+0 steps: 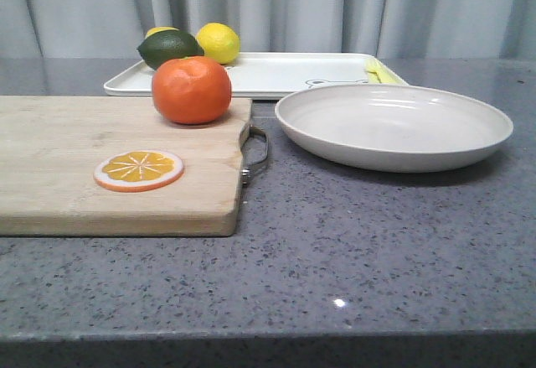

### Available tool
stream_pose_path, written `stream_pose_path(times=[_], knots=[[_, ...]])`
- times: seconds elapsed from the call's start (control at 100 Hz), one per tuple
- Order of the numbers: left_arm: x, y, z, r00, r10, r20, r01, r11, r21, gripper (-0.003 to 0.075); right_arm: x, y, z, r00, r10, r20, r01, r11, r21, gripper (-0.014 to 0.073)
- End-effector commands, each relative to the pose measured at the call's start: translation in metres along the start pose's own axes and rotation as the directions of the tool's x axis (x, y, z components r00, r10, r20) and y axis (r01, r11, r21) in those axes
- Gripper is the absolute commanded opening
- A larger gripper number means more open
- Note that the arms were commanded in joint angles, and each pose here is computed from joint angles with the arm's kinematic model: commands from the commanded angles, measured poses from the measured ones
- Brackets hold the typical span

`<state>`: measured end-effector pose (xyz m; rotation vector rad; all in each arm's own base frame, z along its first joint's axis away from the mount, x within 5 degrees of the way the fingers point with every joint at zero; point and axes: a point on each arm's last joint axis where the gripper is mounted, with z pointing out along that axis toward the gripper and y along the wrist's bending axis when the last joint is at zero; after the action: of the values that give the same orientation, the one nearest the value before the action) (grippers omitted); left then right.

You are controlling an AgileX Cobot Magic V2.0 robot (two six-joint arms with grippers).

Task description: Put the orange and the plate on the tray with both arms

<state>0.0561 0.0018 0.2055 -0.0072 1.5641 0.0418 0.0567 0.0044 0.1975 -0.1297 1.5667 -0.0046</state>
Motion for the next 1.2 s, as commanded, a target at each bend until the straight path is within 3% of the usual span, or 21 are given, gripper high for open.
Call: stream_pose_path(times=[0.0, 0.63, 0.74, 0.89, 1.01, 1.19], knots=[[-0.006, 0.000, -0.003, 0.994, -0.004, 0.108, 0.004, 1.000, 0.000, -0.0020, -0.016, -0.001, -0.003, 0.993, -0.008, 0.117, 0.006, 1.000, 0.015, -0.0102], [-0.006, 0.000, -0.003, 0.994, -0.004, 0.108, 0.004, 1.000, 0.000, -0.0020, -0.016, -0.001, -0.003, 0.993, -0.008, 0.118, 0.006, 1.000, 0.015, -0.0102], [-0.009, 0.000, -0.003, 0.990, -0.013, 0.139, 0.013, 1.000, 0.001, -0.0020, -0.024, -0.002, -0.004, 0.978, -0.005, 0.207, 0.001, 1.000, 0.019, -0.0102], [-0.016, 0.000, -0.004, 0.984, -0.051, 0.170, 0.050, 0.999, 0.010, -0.0020, -0.037, -0.005, -0.007, 0.940, 0.142, 0.309, -0.150, 0.989, 0.002, -0.0102], [-0.024, -0.001, -0.006, 0.986, -0.057, 0.155, 0.052, 0.998, 0.031, -0.0020, -0.050, -0.006, -0.010, 0.929, 0.278, 0.246, -0.279, 0.960, -0.033, -0.0102], [-0.052, -0.005, -0.002, 0.988, -0.141, 0.066, 0.134, 0.985, 0.107, -0.0020, -0.081, -0.002, -0.017, 0.966, 0.249, 0.068, -0.245, 0.967, -0.063, -0.0102]])
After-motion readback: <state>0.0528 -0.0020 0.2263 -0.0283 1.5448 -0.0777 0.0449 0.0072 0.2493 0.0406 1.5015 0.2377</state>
